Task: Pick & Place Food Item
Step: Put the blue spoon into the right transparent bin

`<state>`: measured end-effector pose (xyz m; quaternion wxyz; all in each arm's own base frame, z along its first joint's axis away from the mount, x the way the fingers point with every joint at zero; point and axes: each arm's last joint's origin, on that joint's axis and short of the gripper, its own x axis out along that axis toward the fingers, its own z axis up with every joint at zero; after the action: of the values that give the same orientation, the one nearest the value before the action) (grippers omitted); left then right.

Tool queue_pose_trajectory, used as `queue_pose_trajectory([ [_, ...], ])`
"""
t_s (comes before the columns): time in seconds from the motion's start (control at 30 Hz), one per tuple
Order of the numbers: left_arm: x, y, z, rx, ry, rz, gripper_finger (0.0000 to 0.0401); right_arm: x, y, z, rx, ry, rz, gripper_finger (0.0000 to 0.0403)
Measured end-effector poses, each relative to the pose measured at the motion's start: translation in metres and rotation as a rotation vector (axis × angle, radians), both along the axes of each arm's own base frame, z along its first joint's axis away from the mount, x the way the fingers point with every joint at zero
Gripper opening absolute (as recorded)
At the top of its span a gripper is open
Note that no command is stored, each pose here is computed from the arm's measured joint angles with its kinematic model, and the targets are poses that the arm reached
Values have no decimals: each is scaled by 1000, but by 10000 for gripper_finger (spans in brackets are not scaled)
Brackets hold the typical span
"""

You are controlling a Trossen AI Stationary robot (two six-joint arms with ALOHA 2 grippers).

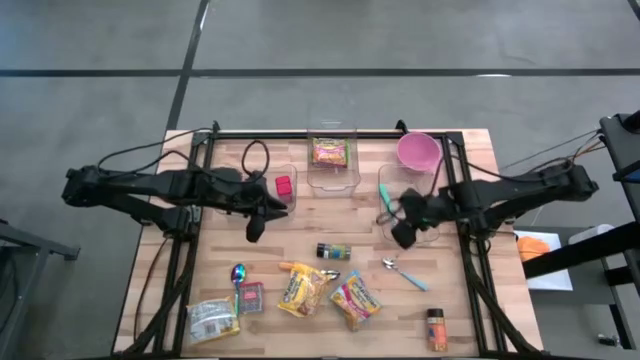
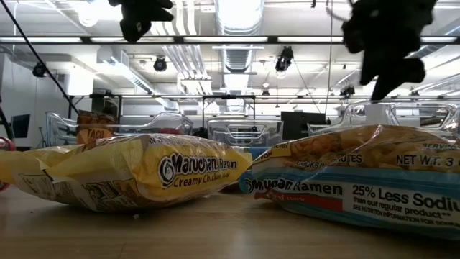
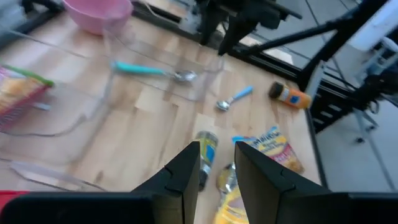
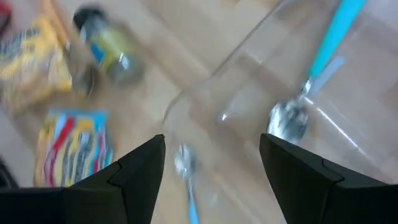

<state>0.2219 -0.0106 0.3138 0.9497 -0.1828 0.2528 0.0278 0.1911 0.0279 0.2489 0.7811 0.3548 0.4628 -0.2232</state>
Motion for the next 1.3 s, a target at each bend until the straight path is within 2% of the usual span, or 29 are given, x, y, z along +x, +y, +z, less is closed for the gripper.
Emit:
queue_pose_trajectory([
  [0.2, 9, 2, -9, -11, 42, -10, 108, -1, 29, 12, -61, 133, 75, 257],
  [0.4, 10, 12, -6, 2, 32, 26, 108, 14, 61, 33, -126, 168, 200, 257],
  [0.63, 8, 17, -5, 14, 30, 41, 108, 28, 103, 29, -176, 195, 303, 257],
  [0.8, 7, 17, -7, 13, 58, 40, 108, 22, 124, 9, -165, 246, 251, 257],
  [0.97, 6, 17, -9, 9, 76, 34, 108, 12, 139, -10, -100, 178, 185, 257],
  [1.1, 5, 17, -10, 9, 85, 34, 108, 1, 139, -31, -60, 173, 99, 257],
  [1.3, 5, 17, -10, 9, 89, 34, 108, -5, 135, -61, -106, 181, 28, 257],
])
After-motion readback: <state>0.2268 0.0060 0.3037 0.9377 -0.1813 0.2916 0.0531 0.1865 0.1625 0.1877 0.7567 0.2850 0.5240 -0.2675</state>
